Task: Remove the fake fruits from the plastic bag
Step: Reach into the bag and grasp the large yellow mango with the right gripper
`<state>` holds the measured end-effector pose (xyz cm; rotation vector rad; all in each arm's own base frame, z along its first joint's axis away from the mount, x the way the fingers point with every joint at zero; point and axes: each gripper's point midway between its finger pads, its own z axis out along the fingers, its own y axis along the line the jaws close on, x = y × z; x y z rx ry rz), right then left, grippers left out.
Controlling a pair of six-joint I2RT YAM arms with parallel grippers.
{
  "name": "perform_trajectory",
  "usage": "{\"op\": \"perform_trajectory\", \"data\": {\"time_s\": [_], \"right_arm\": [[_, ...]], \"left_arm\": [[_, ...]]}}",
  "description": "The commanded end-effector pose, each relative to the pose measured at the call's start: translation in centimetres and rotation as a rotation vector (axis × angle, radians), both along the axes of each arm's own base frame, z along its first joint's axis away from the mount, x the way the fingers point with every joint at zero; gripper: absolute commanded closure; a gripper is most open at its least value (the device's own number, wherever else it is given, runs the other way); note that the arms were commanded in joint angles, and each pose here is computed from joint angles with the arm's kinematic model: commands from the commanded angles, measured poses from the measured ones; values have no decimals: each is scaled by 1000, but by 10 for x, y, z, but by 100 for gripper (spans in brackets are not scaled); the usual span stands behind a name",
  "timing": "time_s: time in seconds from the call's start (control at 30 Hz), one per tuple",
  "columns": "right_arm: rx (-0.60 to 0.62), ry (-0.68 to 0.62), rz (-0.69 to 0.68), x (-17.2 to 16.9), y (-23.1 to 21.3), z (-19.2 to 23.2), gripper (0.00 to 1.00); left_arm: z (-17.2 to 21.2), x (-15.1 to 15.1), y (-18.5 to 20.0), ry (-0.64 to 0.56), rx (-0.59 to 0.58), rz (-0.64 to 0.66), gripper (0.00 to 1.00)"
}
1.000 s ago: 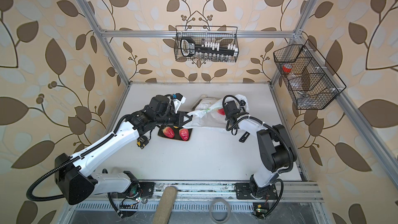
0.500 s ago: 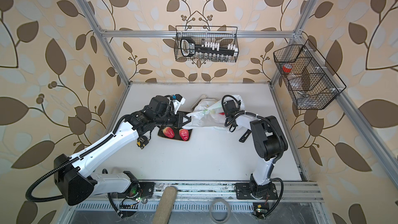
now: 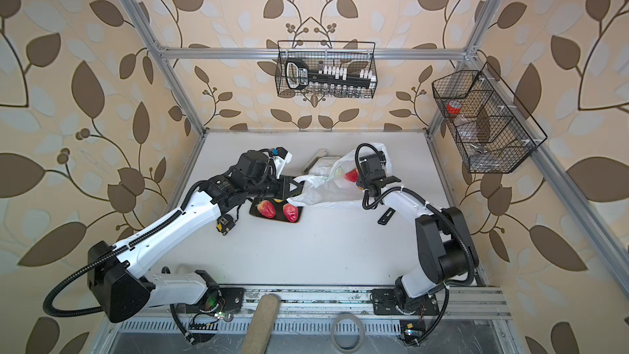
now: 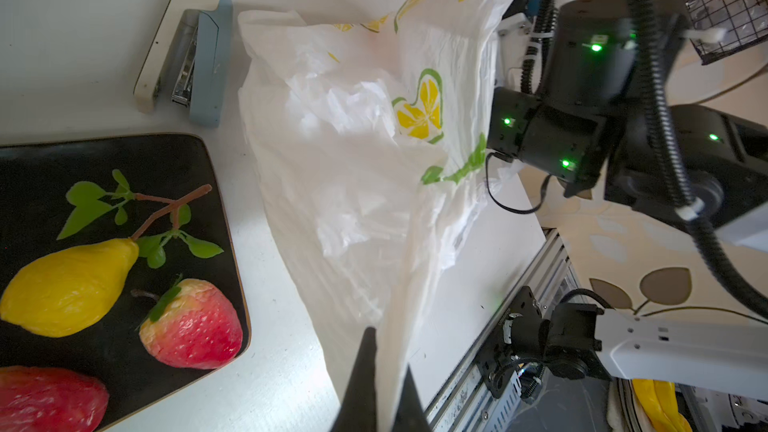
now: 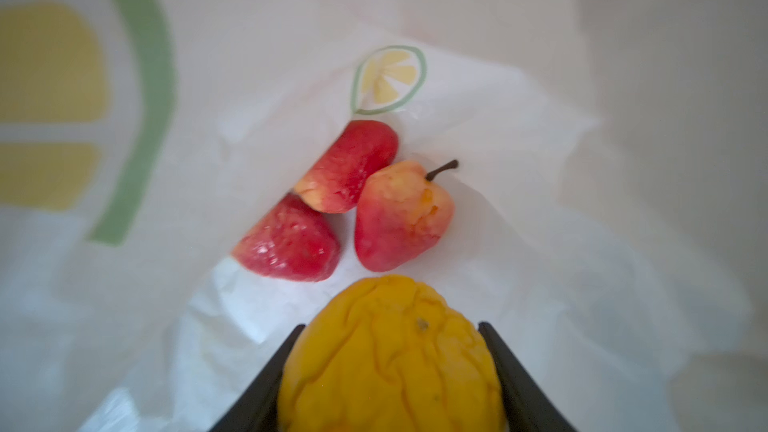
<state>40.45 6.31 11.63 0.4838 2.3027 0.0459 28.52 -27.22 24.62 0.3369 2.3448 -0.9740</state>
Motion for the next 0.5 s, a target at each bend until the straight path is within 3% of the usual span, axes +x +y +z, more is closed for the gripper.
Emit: {"op": "perform_trajectory", "data": {"time_s": [0.0,0.47], "right_arm": [[72,-15,123,-13,24,6,53],[179,-127,416,-40,86,34,54]], "left_arm": [[16,16,-7,-66,-22,24,100],[17,69,-26,-128,28,78,100]]}}
